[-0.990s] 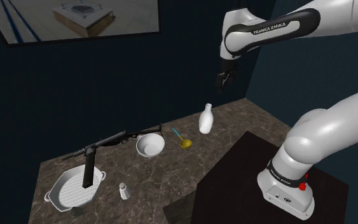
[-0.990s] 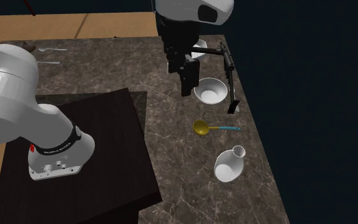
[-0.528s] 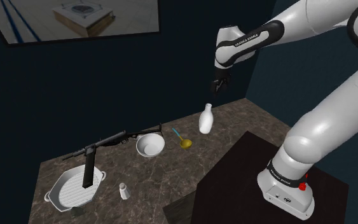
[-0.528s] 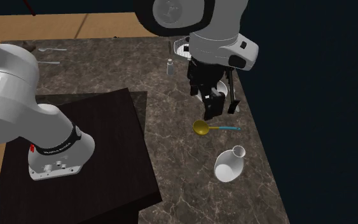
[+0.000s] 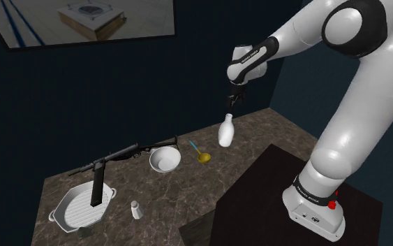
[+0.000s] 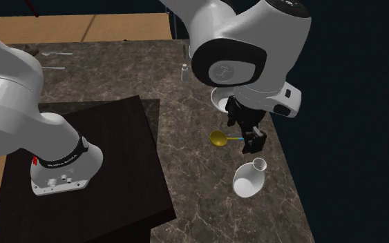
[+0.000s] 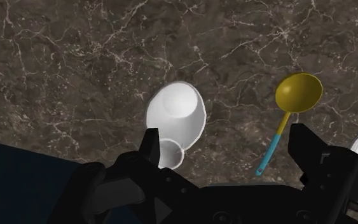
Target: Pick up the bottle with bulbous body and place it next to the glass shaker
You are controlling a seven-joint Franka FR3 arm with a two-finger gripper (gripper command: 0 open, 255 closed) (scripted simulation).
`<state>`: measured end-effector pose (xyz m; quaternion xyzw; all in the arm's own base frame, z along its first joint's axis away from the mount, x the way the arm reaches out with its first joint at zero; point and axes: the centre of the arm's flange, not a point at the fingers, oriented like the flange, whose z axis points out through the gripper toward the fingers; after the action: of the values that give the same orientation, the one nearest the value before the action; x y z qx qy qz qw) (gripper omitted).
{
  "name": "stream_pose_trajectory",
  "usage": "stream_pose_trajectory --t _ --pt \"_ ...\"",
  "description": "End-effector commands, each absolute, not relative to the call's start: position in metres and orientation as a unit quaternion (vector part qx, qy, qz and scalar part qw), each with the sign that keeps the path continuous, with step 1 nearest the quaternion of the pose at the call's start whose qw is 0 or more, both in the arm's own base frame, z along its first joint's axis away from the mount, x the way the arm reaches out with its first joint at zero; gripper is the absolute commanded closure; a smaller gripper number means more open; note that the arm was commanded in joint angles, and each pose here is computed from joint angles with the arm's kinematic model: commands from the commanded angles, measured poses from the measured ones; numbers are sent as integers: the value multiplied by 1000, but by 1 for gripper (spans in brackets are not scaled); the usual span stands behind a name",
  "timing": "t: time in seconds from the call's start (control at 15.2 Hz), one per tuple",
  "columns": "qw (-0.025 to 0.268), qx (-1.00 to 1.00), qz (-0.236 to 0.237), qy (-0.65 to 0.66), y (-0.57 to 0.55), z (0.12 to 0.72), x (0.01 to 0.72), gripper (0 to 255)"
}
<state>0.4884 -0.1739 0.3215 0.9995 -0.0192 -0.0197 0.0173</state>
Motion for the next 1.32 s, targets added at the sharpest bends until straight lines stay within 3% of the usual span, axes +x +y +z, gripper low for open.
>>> stream_pose_trajectory --t 0.0,0.59,1.25 --pt "15 999 -19 -21 -187 301 504 0" --pt "2 999 -16 -30 -239 213 563 0" --pt "2 999 -16 -30 -239 173 561 0"
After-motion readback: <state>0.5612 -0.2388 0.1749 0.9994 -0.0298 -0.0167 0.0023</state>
